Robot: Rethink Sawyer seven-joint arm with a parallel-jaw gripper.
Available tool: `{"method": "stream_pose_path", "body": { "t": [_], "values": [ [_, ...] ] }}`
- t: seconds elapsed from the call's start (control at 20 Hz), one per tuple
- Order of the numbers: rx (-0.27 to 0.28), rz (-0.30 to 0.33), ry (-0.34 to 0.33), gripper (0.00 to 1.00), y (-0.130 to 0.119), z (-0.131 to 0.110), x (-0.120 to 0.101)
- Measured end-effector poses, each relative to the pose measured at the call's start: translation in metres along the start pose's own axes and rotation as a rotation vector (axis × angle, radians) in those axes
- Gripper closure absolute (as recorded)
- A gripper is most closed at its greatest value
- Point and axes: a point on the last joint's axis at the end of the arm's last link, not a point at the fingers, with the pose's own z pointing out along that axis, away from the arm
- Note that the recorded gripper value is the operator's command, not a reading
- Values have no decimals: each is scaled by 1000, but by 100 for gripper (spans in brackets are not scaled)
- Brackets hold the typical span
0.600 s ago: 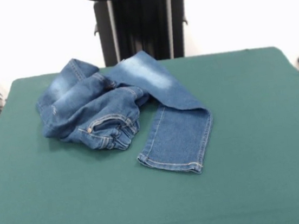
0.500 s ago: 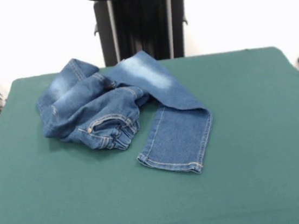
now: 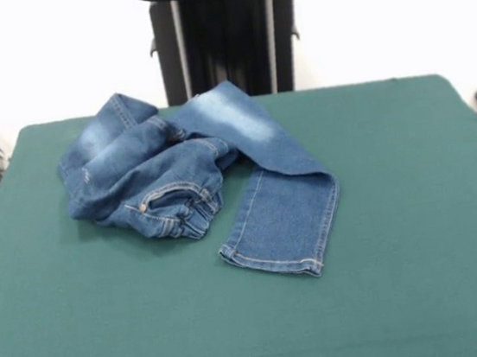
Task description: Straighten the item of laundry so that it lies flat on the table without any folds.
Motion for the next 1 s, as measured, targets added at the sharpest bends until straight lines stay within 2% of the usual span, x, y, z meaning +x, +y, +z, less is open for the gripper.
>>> {"method": "stream_pose_path", "body": {
  "t": [0.25,0.6,1.0],
  "values": [
    [-4,-71,-7,0,-3,-5,3],
    [-9,-82,-11,0,-4,-9,12],
    [-15,-110,-5,0,1,3,28]
  ]
}}
